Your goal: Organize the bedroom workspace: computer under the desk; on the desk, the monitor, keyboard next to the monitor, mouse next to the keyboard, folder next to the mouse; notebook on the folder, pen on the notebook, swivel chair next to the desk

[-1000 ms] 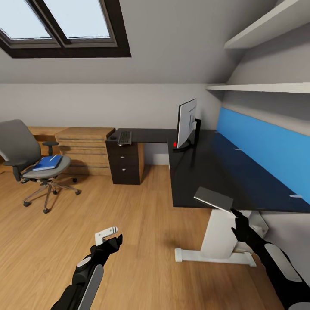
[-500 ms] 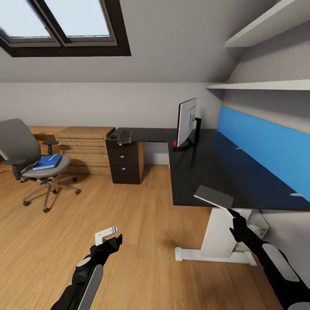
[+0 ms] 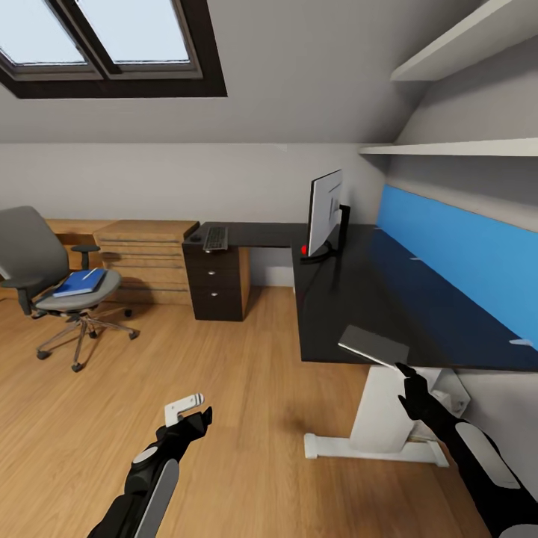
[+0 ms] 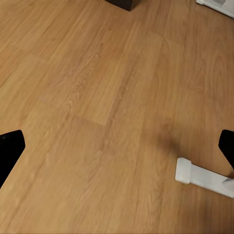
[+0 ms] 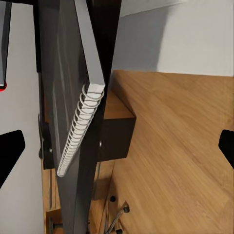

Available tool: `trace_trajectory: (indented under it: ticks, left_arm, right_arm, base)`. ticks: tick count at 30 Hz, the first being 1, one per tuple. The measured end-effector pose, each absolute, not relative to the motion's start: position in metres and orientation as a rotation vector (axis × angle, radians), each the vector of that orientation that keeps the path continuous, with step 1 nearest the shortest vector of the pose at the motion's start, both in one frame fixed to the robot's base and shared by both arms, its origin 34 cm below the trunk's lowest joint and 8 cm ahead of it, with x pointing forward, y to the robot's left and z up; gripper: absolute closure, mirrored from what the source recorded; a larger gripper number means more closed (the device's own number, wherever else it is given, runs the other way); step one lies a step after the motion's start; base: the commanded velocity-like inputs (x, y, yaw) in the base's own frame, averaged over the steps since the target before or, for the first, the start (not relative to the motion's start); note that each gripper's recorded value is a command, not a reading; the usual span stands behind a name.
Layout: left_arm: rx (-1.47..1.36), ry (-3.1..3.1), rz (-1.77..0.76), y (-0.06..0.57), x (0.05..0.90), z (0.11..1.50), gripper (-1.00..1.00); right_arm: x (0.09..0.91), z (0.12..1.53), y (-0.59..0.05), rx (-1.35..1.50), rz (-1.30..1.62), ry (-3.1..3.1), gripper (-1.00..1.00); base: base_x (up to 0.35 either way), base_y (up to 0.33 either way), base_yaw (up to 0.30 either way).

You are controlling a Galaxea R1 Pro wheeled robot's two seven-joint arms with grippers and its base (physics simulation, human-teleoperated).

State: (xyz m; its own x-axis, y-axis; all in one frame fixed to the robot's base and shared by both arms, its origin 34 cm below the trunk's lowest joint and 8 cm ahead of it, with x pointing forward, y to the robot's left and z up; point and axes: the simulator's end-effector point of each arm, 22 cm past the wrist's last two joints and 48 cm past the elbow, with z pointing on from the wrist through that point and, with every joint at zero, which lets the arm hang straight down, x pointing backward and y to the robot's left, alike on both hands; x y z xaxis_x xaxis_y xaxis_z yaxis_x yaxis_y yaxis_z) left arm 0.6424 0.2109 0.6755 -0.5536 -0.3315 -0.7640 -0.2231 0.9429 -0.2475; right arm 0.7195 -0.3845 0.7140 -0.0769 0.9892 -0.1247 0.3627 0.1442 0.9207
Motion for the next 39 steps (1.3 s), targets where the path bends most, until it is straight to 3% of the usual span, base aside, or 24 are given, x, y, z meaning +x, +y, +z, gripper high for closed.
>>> trace_trajectory:
  ticks: [39]
  left_arm:
    - [-0.391,2.183,-0.149,0.211,0.6417,0.6735,-1.0]
  right_arm:
    - [0.7198,0.7145,-0.385,1.344,0.94,1.581,-1.0]
  base:
    - [0.055,0.0,0.0]
